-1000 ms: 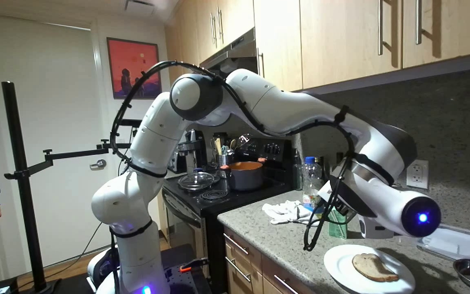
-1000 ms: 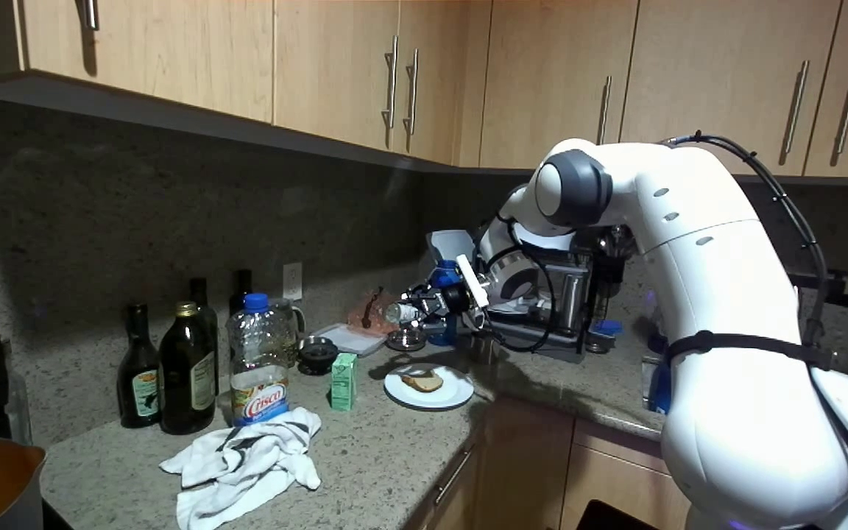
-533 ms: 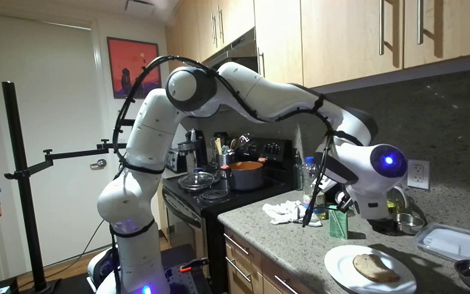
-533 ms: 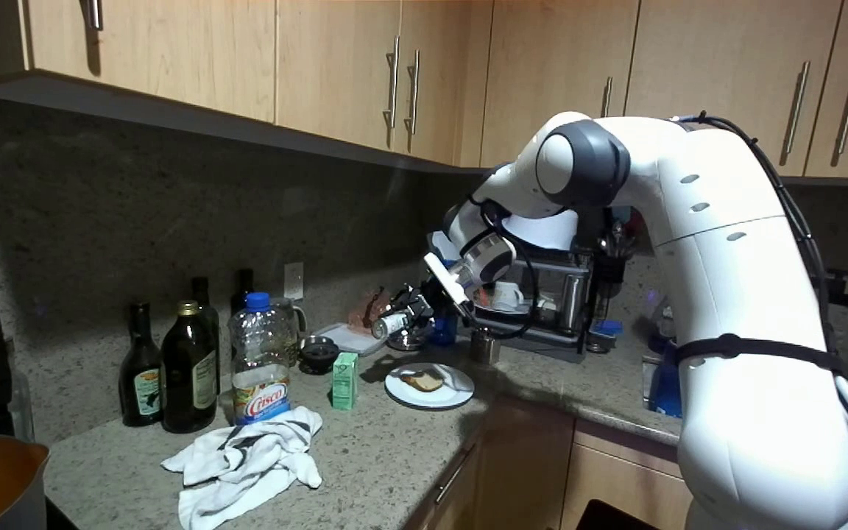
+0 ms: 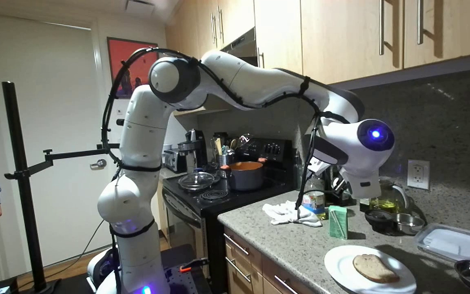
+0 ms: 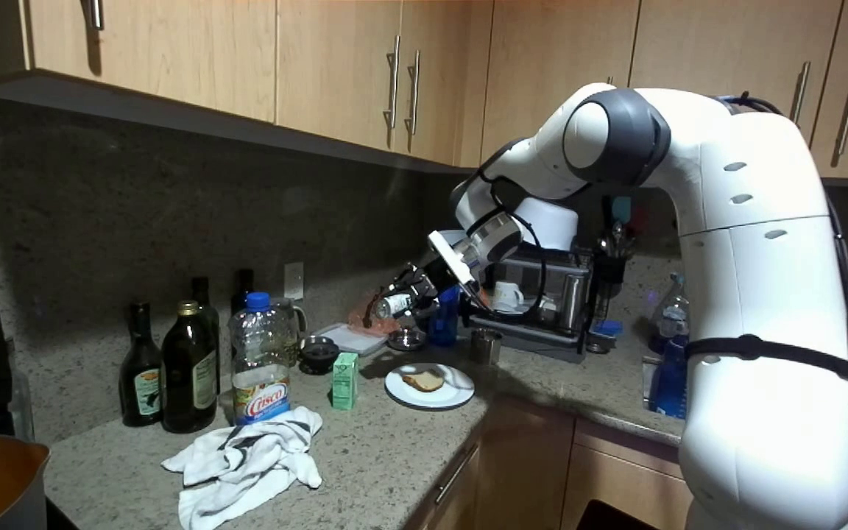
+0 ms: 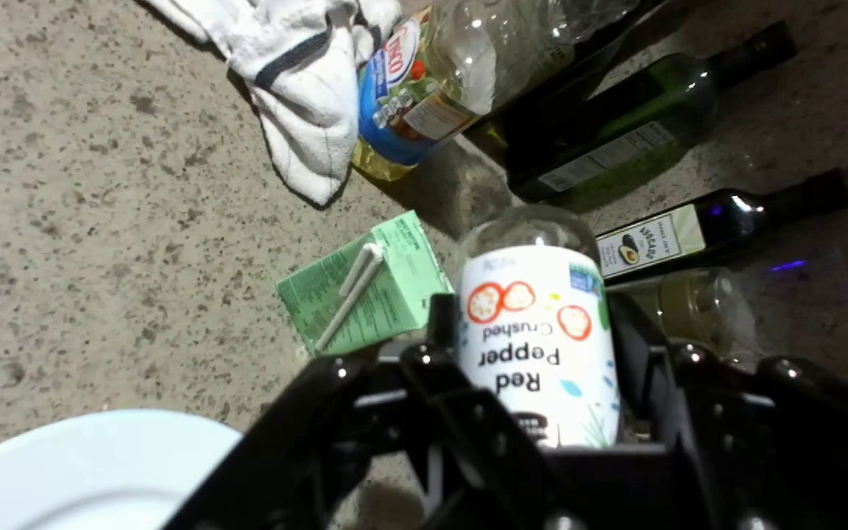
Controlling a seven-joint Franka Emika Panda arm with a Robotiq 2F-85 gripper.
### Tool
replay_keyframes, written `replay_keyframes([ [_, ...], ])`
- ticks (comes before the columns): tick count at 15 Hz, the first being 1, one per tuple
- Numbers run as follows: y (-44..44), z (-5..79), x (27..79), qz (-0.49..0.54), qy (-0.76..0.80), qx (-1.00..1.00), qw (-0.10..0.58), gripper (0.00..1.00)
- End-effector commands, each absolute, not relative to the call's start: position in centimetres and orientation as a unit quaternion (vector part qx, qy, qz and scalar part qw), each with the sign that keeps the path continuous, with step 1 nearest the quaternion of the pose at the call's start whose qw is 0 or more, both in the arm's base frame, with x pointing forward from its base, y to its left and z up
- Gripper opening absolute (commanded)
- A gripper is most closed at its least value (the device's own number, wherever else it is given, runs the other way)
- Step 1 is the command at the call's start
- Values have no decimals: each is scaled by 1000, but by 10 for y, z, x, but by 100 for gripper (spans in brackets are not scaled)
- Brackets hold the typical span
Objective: Pour contents from the bottle onto the bread
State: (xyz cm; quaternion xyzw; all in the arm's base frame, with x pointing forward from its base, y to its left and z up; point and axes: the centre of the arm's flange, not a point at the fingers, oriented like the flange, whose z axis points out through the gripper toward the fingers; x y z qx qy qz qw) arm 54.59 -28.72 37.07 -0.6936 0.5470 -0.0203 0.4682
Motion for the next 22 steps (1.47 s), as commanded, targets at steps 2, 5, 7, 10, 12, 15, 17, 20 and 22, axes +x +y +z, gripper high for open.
replay_keyframes([
  [2, -316, 360, 535, 6, 531, -631, 566, 27],
  [5, -334, 331, 535, 32, 529, -575, 623, 27],
  [7, -340, 317, 534, 41, 522, -544, 656, 27],
  [10, -346, 303, 535, 47, 513, -512, 687, 27],
  [12, -348, 299, 534, 49, 508, -504, 697, 27],
  [15, -348, 298, 533, 52, 504, -501, 702, 27],
  [17, -346, 305, 529, 47, 493, -506, 706, 27],
  [20, -348, 308, 524, 38, 468, -489, 735, 27],
  [22, -348, 305, 523, 40, 459, -479, 747, 27],
])
